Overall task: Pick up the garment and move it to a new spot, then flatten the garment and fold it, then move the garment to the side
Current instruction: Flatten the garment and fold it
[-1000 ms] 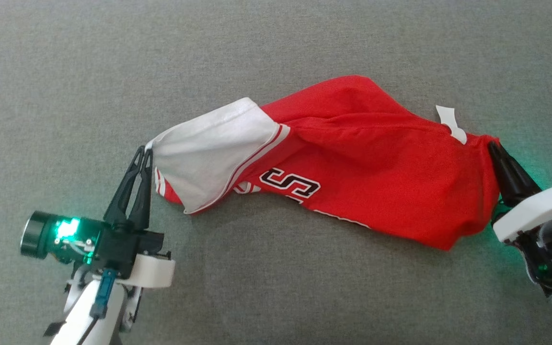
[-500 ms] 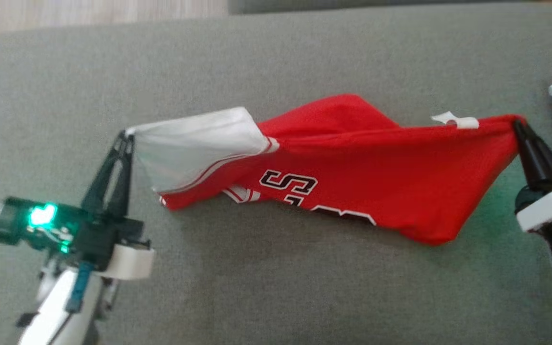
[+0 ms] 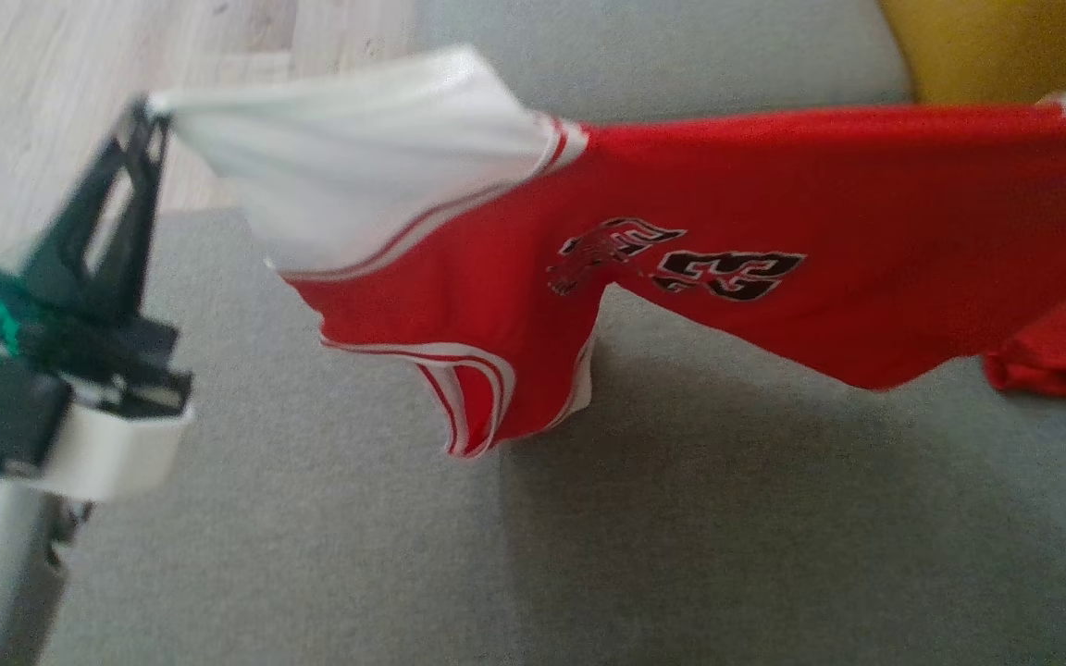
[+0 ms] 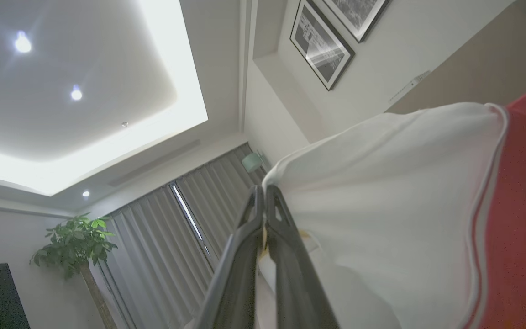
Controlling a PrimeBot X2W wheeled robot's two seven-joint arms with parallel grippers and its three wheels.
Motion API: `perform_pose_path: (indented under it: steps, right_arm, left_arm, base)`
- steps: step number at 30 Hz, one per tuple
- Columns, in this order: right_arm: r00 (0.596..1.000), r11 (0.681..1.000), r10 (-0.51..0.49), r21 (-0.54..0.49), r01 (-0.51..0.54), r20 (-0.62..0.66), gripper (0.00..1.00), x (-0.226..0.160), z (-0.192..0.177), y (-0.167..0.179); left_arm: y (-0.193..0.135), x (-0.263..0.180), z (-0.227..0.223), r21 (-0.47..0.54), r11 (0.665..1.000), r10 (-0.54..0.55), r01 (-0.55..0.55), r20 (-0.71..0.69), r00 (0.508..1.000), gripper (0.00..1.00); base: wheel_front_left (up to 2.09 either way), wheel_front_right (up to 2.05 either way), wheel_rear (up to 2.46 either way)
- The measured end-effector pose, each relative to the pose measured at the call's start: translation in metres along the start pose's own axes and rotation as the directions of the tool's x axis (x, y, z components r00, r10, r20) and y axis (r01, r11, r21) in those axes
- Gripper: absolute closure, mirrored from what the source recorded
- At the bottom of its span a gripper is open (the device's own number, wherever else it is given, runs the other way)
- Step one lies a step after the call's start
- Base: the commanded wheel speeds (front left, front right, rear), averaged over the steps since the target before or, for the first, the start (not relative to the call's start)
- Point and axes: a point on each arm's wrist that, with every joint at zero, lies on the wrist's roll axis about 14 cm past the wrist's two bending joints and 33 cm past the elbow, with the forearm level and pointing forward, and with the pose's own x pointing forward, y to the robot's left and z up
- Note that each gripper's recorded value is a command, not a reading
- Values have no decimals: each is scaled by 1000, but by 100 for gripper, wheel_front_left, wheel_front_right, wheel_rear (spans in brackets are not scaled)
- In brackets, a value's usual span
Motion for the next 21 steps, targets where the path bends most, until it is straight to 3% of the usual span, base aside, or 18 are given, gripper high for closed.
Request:
perform_pose_path:
  steps: [7, 12, 21]
  right_arm:
    - [992, 988, -8, -155, 28, 129, 100, -9, 77, -4]
    - [984, 973, 13, -230, 28, 177, 100, 29, 108, 0]
    - [998, 983, 25, -185, -15, 53, 100, 135, 49, 8]
  left_arm:
    - [11, 46, 80, 83, 994, -85, 68, 214, 973, 100]
    - [17, 87, 72, 53, 993, -113, 105, 200, 973, 100]
    - [5, 172, -14, 44, 986, -163, 160, 51, 985, 100]
  base:
    - [0, 0, 0]
    - [0, 0, 0]
    - [0, 0, 0]
